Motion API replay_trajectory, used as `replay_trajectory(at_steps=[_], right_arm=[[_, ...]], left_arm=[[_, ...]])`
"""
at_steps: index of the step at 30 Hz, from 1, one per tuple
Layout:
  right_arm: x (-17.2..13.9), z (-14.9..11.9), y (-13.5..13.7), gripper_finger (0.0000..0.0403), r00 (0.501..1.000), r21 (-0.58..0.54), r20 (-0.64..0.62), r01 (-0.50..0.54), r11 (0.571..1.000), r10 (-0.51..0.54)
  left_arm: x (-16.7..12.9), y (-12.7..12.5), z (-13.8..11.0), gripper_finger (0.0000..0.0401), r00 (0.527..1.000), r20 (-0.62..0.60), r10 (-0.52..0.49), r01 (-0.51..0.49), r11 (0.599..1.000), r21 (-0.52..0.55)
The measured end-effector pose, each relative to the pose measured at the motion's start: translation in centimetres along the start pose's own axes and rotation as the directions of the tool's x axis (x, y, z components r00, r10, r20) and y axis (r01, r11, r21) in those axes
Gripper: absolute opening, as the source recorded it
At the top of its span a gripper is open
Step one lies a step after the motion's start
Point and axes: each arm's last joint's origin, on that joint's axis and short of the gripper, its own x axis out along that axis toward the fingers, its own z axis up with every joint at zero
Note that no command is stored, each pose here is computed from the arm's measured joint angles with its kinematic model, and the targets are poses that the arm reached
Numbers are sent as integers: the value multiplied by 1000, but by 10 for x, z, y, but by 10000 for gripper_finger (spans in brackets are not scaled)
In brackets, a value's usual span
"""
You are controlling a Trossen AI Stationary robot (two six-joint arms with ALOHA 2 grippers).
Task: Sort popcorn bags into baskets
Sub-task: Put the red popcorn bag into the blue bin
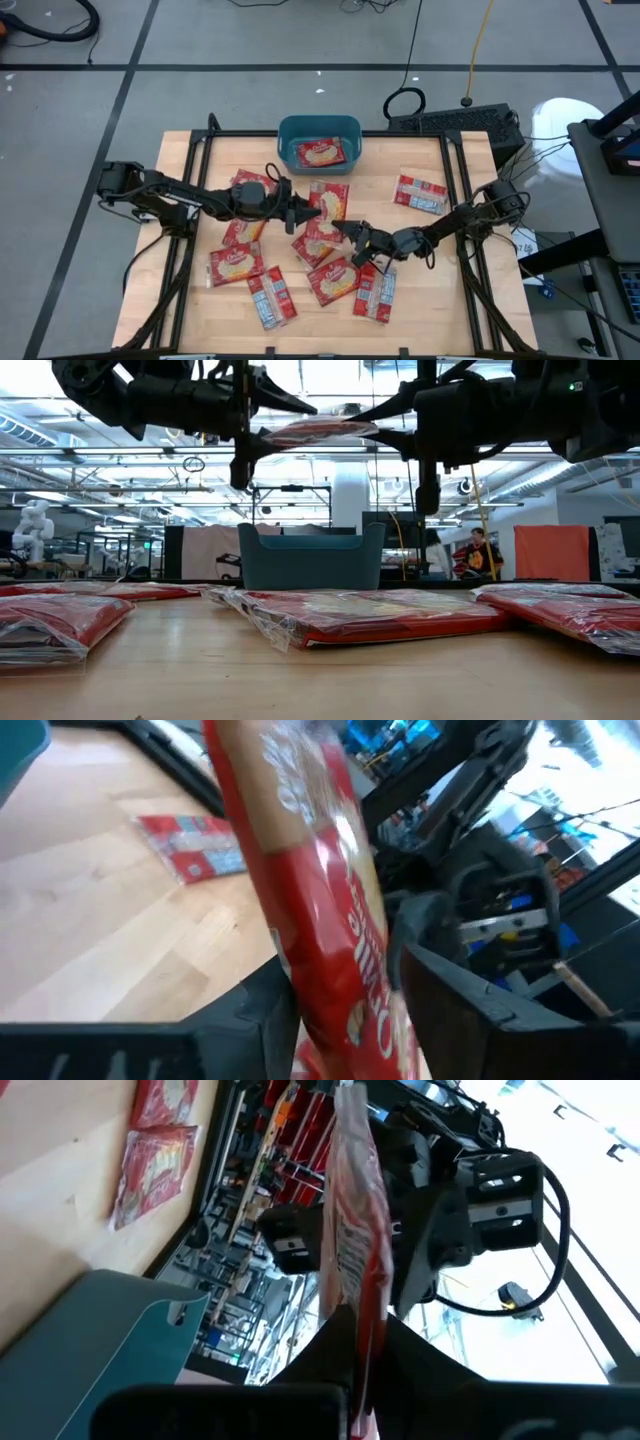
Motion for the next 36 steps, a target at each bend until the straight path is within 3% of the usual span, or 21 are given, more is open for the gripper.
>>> replay_trajectory(at_steps=[4,14,26,32,36], right_arm=[[3,-4,1,5,1000,3,-16,-1,1000,1],[4,-4,4,24,1000,61,-11,-19,998,20],[4,-1,4,144,999,230,52,-15,973,3],[1,0,4,155,1000,320,23,-27,947,21],[-3,4,3,155,999,426,0,-38,904,42]], left_arm=[[1,-2,1,146,1000,23,-18,18,1000,15],[1,-3,0,25,999,21,-29,28,996,80],[-2,-4,7,31,995,-1,-96,95,984,149],[-5,12,25,23,990,-23,-138,140,978,156],[-8,24,39,24,986,-36,-163,166,978,123]])
